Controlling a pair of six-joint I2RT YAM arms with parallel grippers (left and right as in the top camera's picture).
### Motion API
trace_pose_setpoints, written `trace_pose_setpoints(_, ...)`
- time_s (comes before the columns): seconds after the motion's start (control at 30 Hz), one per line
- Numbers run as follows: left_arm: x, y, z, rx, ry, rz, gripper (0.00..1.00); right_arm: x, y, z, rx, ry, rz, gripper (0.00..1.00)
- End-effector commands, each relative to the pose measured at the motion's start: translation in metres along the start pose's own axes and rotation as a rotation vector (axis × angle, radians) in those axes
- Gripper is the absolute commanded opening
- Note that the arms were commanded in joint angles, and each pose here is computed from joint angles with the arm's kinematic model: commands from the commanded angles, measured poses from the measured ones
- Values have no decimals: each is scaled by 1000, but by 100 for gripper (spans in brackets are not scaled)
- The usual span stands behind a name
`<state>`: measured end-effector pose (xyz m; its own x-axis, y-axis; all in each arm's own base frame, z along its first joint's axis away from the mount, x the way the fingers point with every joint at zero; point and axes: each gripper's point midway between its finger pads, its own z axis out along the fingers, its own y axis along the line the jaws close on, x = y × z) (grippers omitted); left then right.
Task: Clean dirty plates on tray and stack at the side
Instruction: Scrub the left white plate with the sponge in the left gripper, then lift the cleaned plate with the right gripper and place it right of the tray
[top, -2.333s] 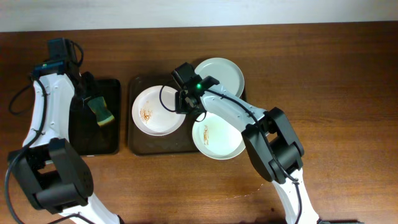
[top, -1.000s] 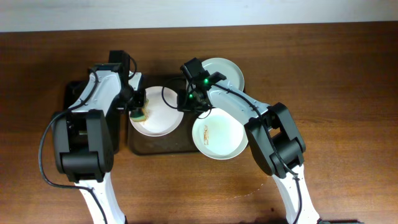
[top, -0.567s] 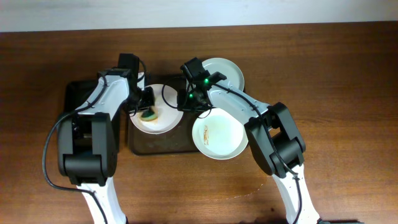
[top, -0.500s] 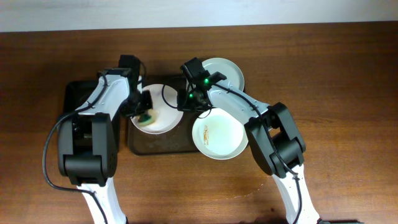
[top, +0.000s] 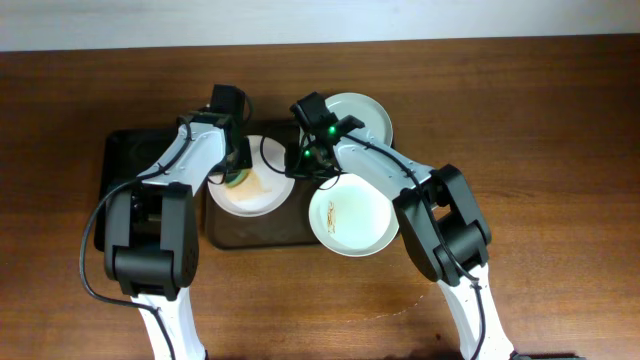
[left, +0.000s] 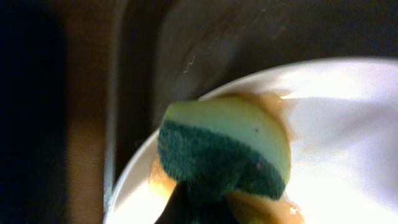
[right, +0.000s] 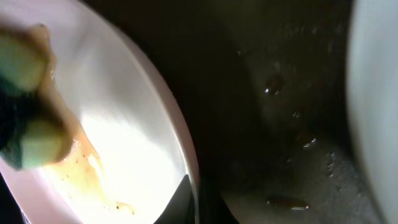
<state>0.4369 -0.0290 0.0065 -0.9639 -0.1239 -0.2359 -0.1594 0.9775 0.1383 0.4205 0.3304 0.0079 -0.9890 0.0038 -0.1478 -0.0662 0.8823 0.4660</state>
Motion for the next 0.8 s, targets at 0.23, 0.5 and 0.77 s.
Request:
trace_pose_setpoints(0.23,59,-76,-7,537,217,269,1,2,-3,7,3,16,-6,4)
trace_pose_setpoints(0.5,-8,-26,6,215,35,-65,1,4,-4,7,7,20,-7,4)
trace_pose_setpoints(0.77,-50,67,-82,143,55,-176,1,1,0,2,2,14,-9,4)
